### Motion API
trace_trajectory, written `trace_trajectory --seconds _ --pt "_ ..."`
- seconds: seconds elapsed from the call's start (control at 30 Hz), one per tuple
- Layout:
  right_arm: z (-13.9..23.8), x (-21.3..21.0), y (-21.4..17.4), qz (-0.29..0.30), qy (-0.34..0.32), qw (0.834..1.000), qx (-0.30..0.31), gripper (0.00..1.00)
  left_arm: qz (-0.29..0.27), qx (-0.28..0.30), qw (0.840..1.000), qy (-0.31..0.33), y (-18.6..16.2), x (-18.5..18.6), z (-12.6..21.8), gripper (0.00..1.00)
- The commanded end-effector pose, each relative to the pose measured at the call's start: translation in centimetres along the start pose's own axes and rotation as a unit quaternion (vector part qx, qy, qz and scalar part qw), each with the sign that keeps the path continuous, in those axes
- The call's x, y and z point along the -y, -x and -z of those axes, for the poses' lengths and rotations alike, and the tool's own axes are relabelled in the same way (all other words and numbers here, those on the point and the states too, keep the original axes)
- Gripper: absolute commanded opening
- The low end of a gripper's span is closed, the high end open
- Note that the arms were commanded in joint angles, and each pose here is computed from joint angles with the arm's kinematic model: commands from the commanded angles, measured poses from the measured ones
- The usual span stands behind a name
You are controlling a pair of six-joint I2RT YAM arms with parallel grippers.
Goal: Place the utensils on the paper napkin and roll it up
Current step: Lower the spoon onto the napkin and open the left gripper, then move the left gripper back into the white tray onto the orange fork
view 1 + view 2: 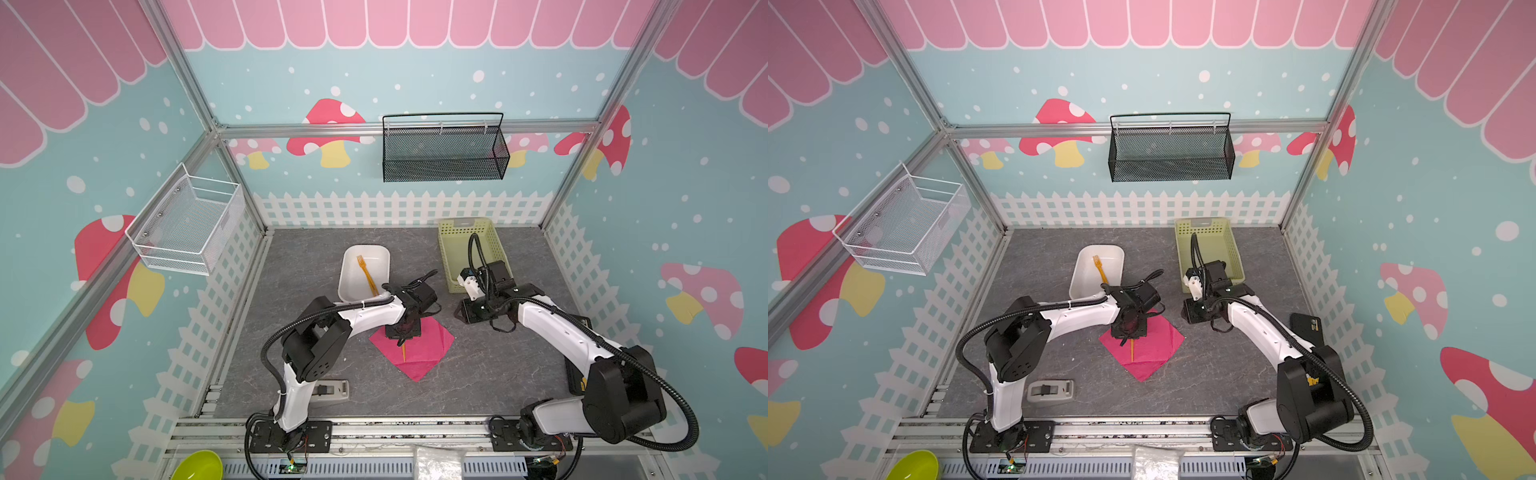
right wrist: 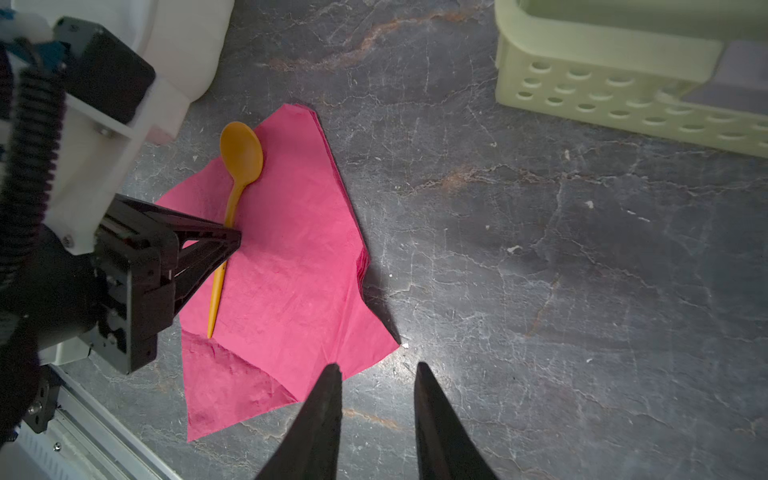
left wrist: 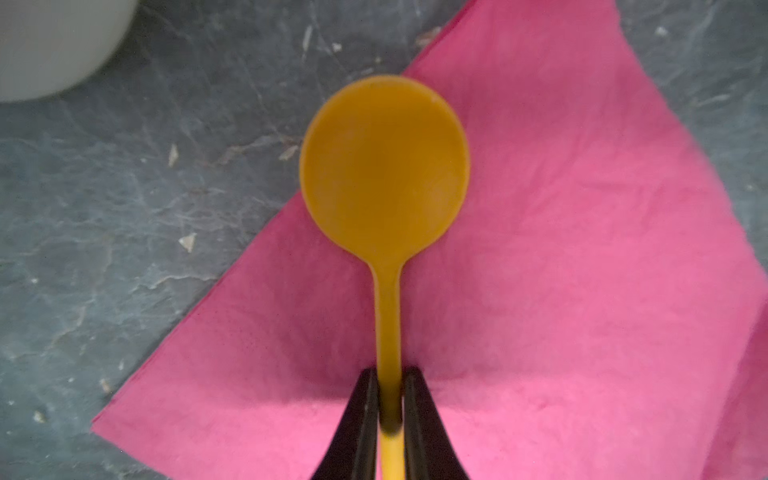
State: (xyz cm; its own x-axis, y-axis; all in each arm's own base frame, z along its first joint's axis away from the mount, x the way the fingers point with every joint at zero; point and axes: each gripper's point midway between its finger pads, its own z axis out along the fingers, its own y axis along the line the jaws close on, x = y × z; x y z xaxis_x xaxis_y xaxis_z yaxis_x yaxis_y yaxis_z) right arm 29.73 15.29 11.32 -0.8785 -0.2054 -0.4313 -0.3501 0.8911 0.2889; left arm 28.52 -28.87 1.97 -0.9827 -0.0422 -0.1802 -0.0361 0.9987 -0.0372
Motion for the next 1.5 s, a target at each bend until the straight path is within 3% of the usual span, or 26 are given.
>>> trace_trajectory --seconds 0.0,0.37,0.67,0.87,1.17,1.47 --pt "0.4 0.2 -0.3 0.007 -0.002 1.0 0.004 0.33 -0.003 -0.003 1.0 0.005 0.0 0.2 -0.1 0.18" --pt "0.6 0.1 0.0 0.008 0.0 1.0 0.007 0.33 -0.007 0.015 1.0 0.0 0.7 0.4 1.1 0.22" --pt "1.6 -0.4 1.2 0.014 0.004 0.999 0.029 0.33 -0.027 0.081 0.996 -0.021 4.4 1.6 7.6 0.23" --pt "2.7 -0.8 2.7 0.015 0.005 0.998 0.062 0.32 -0.011 0.126 0.992 -0.024 7.8 0.0 10.8 0.23" --pt "2.7 -0.6 3.5 0.014 0.0 0.998 0.066 0.32 0.054 0.151 0.987 0.005 14.5 -6.3 10.7 0.23" --pt "2.5 -0.3 3.6 0.015 -0.007 0.998 0.064 0.33 0.107 0.138 0.984 0.031 19.4 -11.0 7.4 0.23"
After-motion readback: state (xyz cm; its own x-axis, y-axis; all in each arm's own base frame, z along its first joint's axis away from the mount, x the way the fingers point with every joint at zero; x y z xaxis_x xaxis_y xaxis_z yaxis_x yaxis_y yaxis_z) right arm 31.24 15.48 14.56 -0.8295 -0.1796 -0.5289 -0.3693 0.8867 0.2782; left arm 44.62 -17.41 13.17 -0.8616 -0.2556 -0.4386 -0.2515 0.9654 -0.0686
